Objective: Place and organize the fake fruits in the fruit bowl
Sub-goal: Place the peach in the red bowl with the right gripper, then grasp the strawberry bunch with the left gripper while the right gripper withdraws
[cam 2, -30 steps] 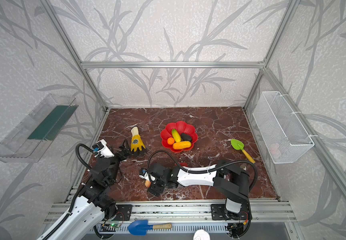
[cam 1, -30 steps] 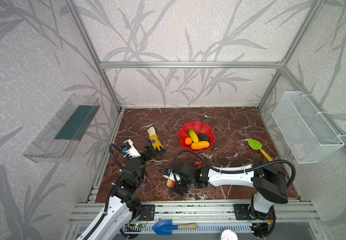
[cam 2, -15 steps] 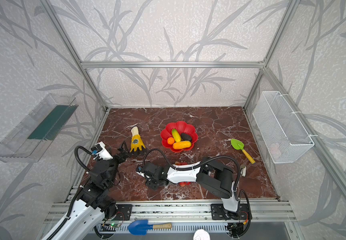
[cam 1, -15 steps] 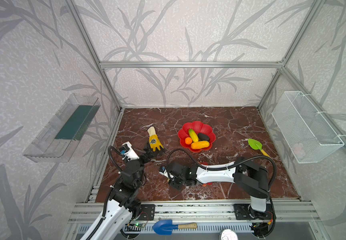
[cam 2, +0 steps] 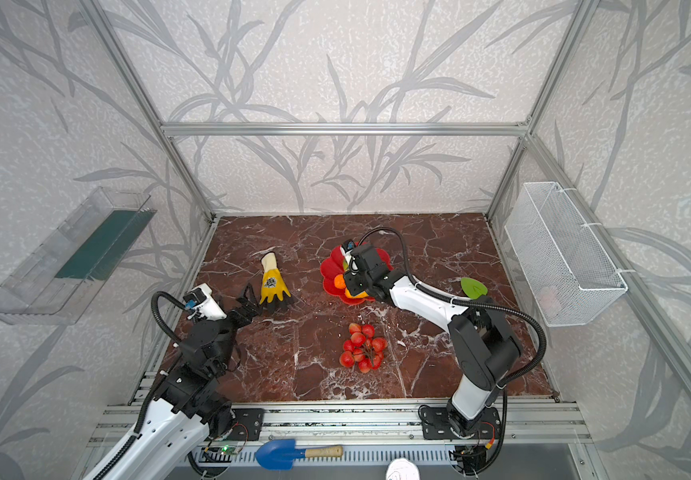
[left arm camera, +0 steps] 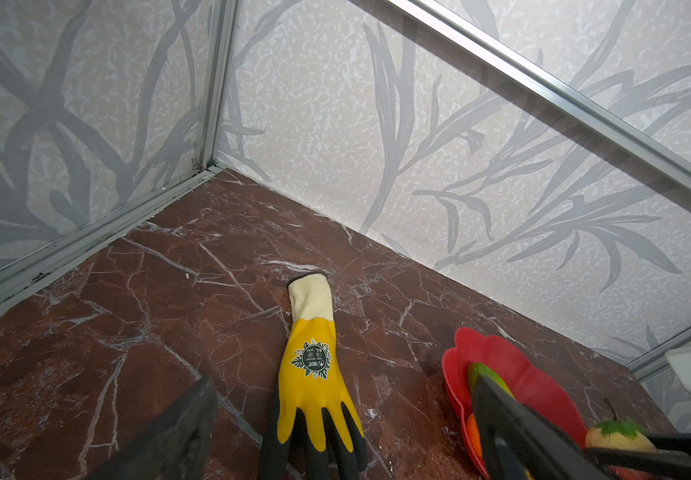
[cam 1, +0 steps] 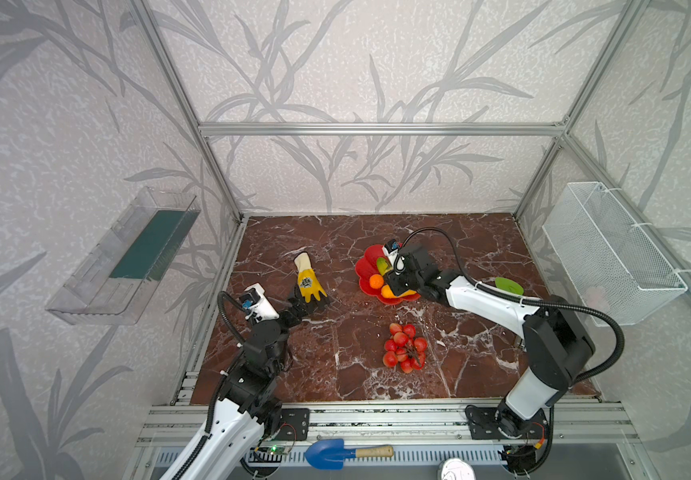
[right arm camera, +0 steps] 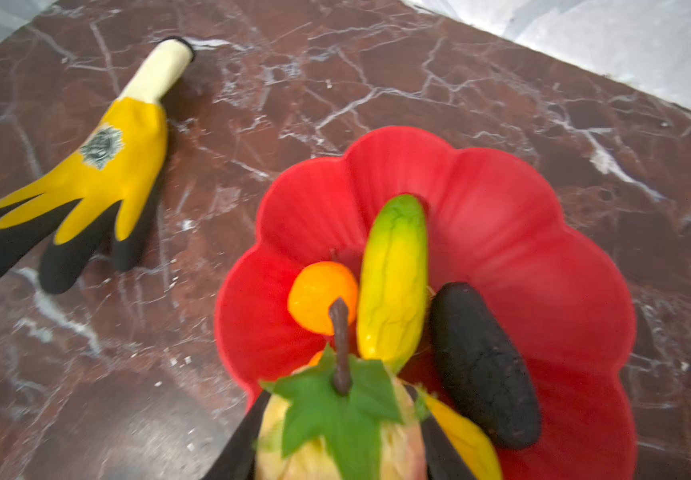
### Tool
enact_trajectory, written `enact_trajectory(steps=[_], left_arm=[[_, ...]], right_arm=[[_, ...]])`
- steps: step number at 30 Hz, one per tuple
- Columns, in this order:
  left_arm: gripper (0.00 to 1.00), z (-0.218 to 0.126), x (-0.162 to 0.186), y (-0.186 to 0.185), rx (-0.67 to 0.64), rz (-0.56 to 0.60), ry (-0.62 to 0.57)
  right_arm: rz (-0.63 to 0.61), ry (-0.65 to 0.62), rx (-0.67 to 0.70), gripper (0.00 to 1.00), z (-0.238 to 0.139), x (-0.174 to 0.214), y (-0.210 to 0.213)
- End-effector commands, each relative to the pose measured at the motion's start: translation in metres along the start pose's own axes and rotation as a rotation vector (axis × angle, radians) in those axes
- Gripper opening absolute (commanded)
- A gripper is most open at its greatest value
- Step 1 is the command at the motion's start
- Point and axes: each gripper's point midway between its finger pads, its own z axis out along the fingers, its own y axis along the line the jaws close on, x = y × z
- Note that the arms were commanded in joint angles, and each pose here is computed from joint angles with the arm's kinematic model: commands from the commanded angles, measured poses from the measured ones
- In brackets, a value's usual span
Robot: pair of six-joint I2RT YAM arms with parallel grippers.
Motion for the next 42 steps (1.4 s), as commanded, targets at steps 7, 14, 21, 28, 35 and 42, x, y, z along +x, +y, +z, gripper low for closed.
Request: enact_trajectory(steps=[7,14,21,28,35,42], left_arm=[[0.95,-0.001,0.0,-0.008,0.037,0.059,0.029],[0.93,-0.002,0.009,-0.039,0.193,0.15,0.111],[0.84,-0.004,0.036,-0.098,0.499,0.253,0.253],[0.74,-0.028,0.085,-0.166,0.819,0.49,0.278],[0.67,-0.078,0.147,-0.217,1.139,0.76,0.225],[0.63,-0.122,0.205,-0.24,1.384,1.025,0.189]], right_arm=[[0.112,0.072,0.063,0.43,0.071,-0.016,-0.061],[0.126,0.116,0.078,0.58,0.099,-0.015,-0.076],[0.201,0.022,0.065,0.8,0.058,-0.042,-0.082],[0.379,-0.239,-0.047,0.91,-0.028,-0.042,-0.079],[0.48,-0.251,-0.073,1.0,-0.072,0.012,-0.082],[0.487,-0.246,-0.022,0.99,-0.099,0.044,-0.087]])
